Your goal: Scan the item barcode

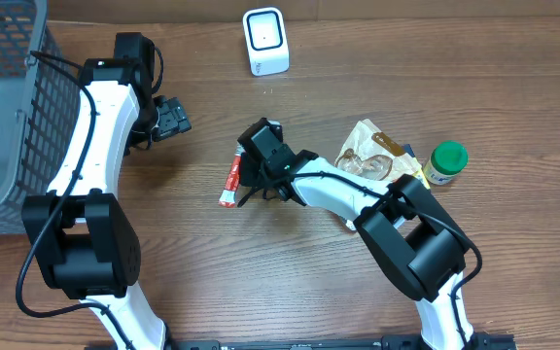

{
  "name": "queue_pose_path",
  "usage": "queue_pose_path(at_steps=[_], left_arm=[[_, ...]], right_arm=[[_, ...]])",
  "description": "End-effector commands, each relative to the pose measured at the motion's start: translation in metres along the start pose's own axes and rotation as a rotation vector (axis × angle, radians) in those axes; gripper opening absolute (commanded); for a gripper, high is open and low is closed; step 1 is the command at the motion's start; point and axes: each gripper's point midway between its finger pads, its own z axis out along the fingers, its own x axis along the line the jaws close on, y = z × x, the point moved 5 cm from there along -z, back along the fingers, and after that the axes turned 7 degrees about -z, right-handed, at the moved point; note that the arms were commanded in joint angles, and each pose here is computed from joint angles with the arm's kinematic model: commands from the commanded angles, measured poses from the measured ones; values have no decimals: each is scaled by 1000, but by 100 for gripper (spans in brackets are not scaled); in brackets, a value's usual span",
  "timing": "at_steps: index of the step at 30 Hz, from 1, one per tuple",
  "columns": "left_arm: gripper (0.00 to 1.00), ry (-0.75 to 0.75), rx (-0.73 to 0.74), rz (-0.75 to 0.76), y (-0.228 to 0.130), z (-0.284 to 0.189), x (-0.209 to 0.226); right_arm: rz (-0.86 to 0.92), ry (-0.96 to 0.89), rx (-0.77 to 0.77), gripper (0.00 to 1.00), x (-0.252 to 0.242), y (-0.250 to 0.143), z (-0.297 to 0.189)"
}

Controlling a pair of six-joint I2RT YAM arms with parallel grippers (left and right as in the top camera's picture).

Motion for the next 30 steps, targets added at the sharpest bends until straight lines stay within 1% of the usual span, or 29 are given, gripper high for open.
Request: queue_pose_path(at_steps=[1,5,7,8,10,12,13,15,16,17,19,27,30], left_arm=[[100,11,-13,13,3,-1,1],[100,11,-13,13,3,-1,1],[100,11,-13,13,3,-1,1],[100,11,-13,13,3,-1,1],[100,11,-13,13,3,-1,1],[100,11,-13,13,3,-1,1],[100,11,-13,13,3,-1,1],[100,11,-13,13,3,-1,1],[100,11,-13,13,3,-1,1],[100,11,-14,13,3,-1,1],[100,11,-13,13,3,-1,1],[100,11,-13,13,3,-1,1],[100,11,-13,13,3,-1,1]], right_arm=[[-89,-10,-4,14,-2,-7,14],[-171,26,-63,15,7,8,11],[-171,16,-62,17,6,18,0],[-164,13,-66,19,7,26,-11],[-159,37,-68,20,14,37,-33],[-160,119,-53,20,28,43,-58],[-163,163,-39,22,35,43,-69],[-158,207,12,29,41,35,-76],[-148,207,25,31,40,33,-76],[-123,186,78,34,35,23,-72],[-122,162,128,38,31,11,-65],[-166,116,206,38,37,-25,-29],[-172,114,215,38,38,-30,-26]])
